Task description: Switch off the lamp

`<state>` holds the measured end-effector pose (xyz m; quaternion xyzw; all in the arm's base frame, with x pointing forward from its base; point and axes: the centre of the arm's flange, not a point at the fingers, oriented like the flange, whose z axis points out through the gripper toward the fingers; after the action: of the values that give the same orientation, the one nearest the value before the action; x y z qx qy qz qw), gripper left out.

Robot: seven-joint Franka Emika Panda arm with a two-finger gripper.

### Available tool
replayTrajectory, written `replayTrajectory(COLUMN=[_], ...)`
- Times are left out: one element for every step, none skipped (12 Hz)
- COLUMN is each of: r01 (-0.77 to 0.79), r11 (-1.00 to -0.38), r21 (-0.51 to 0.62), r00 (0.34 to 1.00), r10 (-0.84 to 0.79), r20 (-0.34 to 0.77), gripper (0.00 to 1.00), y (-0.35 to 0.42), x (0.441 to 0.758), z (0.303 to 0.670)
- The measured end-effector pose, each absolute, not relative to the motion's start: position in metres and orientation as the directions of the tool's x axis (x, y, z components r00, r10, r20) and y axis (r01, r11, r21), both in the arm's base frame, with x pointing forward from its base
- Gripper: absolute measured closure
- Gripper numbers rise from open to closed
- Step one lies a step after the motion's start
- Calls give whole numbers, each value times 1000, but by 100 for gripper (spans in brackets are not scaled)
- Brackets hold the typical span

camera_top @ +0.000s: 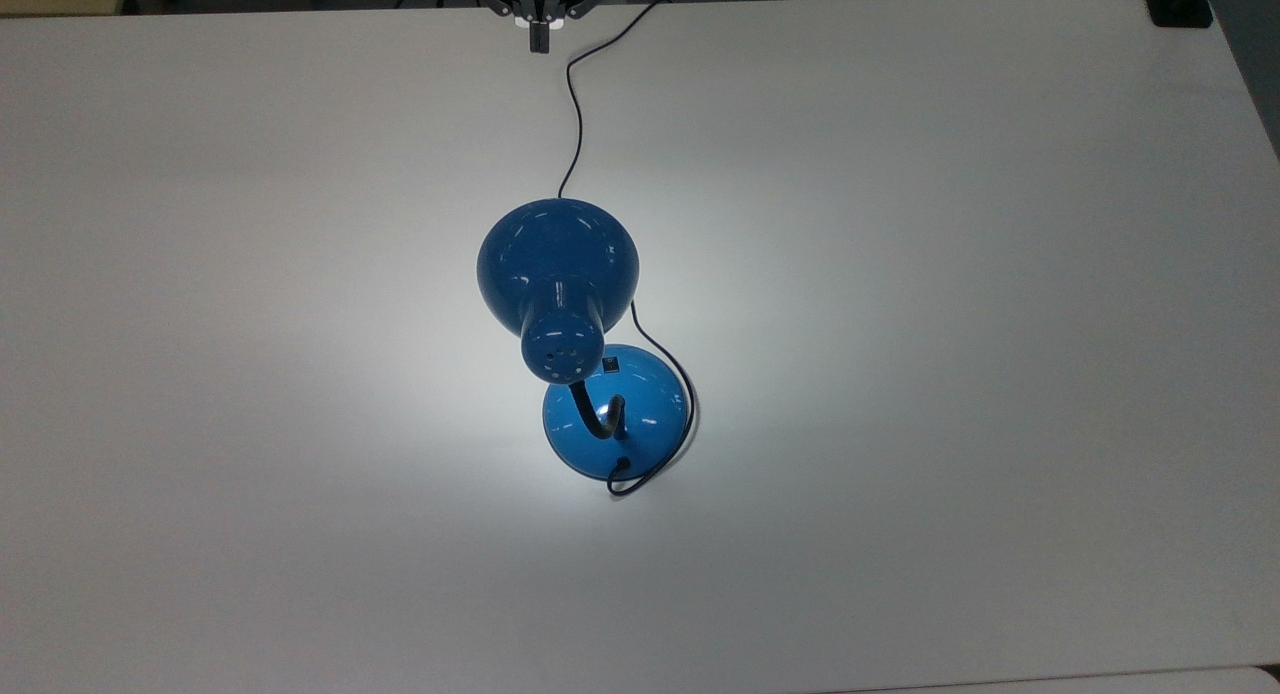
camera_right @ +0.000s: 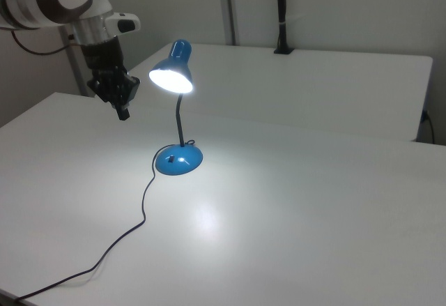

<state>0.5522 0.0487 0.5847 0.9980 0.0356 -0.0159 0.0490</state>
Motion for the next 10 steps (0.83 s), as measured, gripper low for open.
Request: replayTrajectory(r01=[72, 72, 72, 72, 71, 71, 71, 71, 70, 70], r11=[-993, -993, -993, -993, -993, -993, -993, -993, -993, -994], r21=[97, 97, 96, 96, 96, 96, 95, 95, 94, 89], r00=[997, 997, 997, 997, 997, 997, 997, 997, 997, 996], r10=[69, 69, 70, 70, 70, 71, 72, 73, 74, 75], r20=[-34, -32, -28, -23, -17, -10, -1, 16, 33, 49], gripper=[99, 99, 99, 99, 99, 99, 99, 99, 99, 99], y=[49, 49, 49, 49, 49, 49, 49, 49, 49, 50], x=[552, 553, 553, 553, 554, 554, 556, 558, 561, 563], z=[586, 586, 588, 590, 591, 592, 593, 594, 594, 593])
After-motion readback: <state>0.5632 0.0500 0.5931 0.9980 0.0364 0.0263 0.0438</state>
